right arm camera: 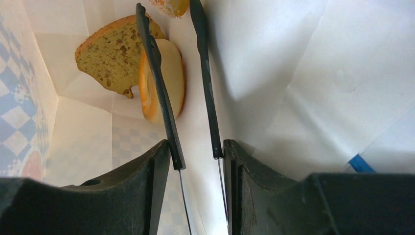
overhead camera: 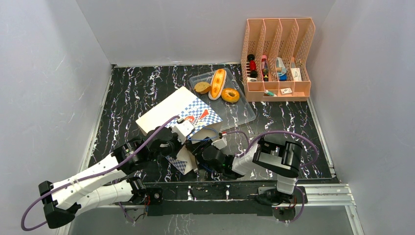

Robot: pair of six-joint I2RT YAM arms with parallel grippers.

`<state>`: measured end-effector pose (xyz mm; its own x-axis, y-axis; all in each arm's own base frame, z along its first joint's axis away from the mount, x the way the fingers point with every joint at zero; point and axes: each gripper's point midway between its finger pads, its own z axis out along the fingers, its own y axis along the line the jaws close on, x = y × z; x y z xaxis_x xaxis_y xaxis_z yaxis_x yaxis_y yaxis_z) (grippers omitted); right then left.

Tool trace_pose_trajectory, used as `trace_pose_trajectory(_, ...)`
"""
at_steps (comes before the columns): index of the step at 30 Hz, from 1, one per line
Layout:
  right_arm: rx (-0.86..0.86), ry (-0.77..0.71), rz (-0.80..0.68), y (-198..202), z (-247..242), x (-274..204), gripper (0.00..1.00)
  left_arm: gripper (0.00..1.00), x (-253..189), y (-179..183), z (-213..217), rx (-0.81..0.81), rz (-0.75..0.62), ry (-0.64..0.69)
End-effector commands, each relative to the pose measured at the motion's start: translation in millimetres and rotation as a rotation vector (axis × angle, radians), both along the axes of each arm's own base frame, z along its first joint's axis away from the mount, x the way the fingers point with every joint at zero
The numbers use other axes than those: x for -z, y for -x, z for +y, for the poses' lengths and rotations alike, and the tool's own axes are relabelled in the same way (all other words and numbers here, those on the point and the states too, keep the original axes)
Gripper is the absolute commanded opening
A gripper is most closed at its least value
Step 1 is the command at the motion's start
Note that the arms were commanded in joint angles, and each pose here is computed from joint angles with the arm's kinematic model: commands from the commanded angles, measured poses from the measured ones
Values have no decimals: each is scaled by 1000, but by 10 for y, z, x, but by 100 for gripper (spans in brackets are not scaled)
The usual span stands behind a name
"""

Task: Take the fake bread out of the paper bag
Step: Take out the fake bread from the paper bag.

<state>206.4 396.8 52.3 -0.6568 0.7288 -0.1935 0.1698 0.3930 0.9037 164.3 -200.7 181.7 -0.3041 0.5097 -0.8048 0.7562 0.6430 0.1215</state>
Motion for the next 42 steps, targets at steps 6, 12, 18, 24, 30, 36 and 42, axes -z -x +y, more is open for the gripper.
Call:
trace_pose_trajectory(6, 49, -80, -16, -70, 39, -225, 42, 0, -217, 53, -118, 59, -7, 54)
trace_pose_trajectory(12, 59, -76, -28, -176, 105, -297, 44, 0, -209, 77, -120, 69, 3, 51)
trace_pose_trajectory(18, 43, -70, -19, -276, 214, -266, 44, 0, -202, 101, -139, 84, 14, 52)
trace_pose_trajectory(24, 34, -55, -5, -335, 260, -212, 45, 0, -182, 114, -158, 97, 22, 47)
trace_pose_trajectory(30, 15, 12, 29, -442, 382, -6, 47, 0, -190, 128, -184, 112, 26, 53)
trace_pose_trajectory(36, 11, 78, 50, -472, 405, 175, 48, 0, -163, 149, -170, 114, 28, 59)
trace_pose_trajectory(42, 1, 161, 54, -524, 466, 286, 47, 0, -148, 158, -163, 114, 31, 62)
